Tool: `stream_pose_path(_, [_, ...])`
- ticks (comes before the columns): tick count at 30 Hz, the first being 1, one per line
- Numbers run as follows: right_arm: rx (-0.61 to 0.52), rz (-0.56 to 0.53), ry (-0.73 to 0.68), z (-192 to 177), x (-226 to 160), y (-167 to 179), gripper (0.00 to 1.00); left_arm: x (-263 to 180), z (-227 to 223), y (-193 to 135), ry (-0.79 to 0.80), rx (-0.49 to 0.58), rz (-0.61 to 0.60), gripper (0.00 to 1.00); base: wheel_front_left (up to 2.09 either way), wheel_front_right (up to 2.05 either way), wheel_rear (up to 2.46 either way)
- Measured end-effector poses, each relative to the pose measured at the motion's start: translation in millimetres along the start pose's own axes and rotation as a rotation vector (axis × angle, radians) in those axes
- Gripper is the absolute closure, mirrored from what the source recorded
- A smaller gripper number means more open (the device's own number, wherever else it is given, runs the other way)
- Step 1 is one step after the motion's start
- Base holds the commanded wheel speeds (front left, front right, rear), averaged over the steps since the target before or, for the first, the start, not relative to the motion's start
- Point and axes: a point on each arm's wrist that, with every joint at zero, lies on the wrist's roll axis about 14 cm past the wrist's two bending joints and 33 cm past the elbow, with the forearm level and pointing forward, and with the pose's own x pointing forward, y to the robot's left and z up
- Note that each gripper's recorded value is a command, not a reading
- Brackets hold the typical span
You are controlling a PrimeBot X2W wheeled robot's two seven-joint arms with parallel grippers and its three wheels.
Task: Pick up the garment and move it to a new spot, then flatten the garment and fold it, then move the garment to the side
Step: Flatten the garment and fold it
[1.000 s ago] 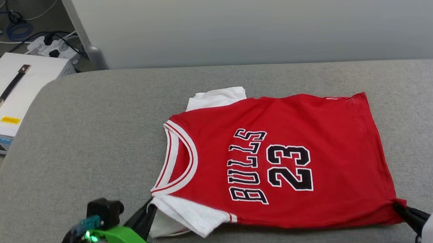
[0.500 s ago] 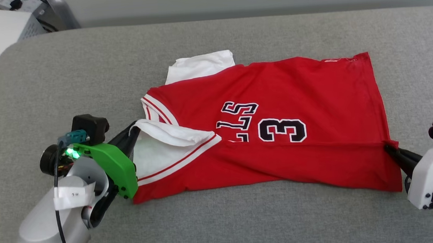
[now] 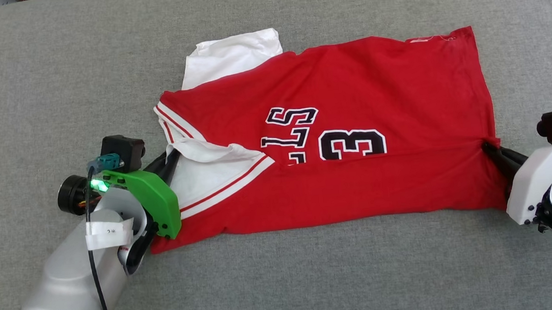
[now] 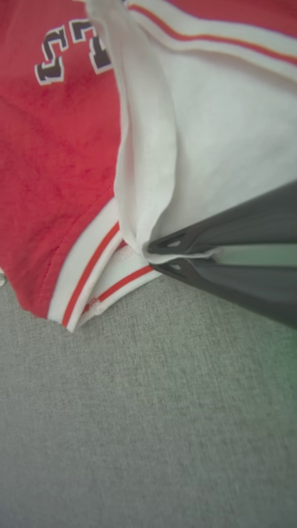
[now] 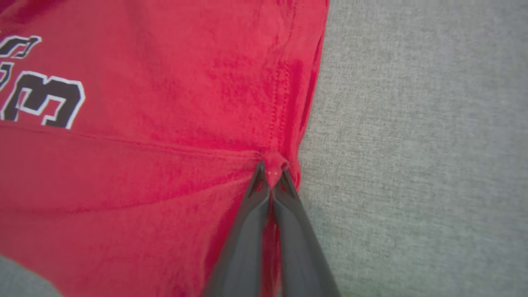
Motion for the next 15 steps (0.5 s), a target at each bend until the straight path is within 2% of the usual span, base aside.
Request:
stream_pose_path(2, [0.0, 0.0, -0.006, 1, 2, 0, 1.0, 0, 0, 0, -0.006, -0.016, 0.003, 1.0, 0.0, 0.0, 0.0])
stream_pose_path(3, [0.001, 0.0, -0.008, 1, 3, 1, 0.72, 0, 0, 0, -0.008, -0.016, 0.005, 1.0, 0.0, 0.0, 0.0])
stream_pose_path(4, [0.003, 0.0, -0.012, 1, 3, 1, 0.3, -1, 0, 0, -0.008, -0.013, 0.005, 0.58, 0.0, 0.0, 0.0])
stream_pose_path(5, [0.0, 0.0, -0.022, 3, 2, 1, 0.0, -2, 1, -1, -0.013, -0.011, 0.005, 0.0, 0.0, 0.0, 0.0])
stream_pose_path(15, [-0.027, 0.006, -0.185, 32, -26, 6, 0.0, -35, 36, 15, -0.109, 0.006, 0.046, 0.0, 0.0, 0.0, 0.0])
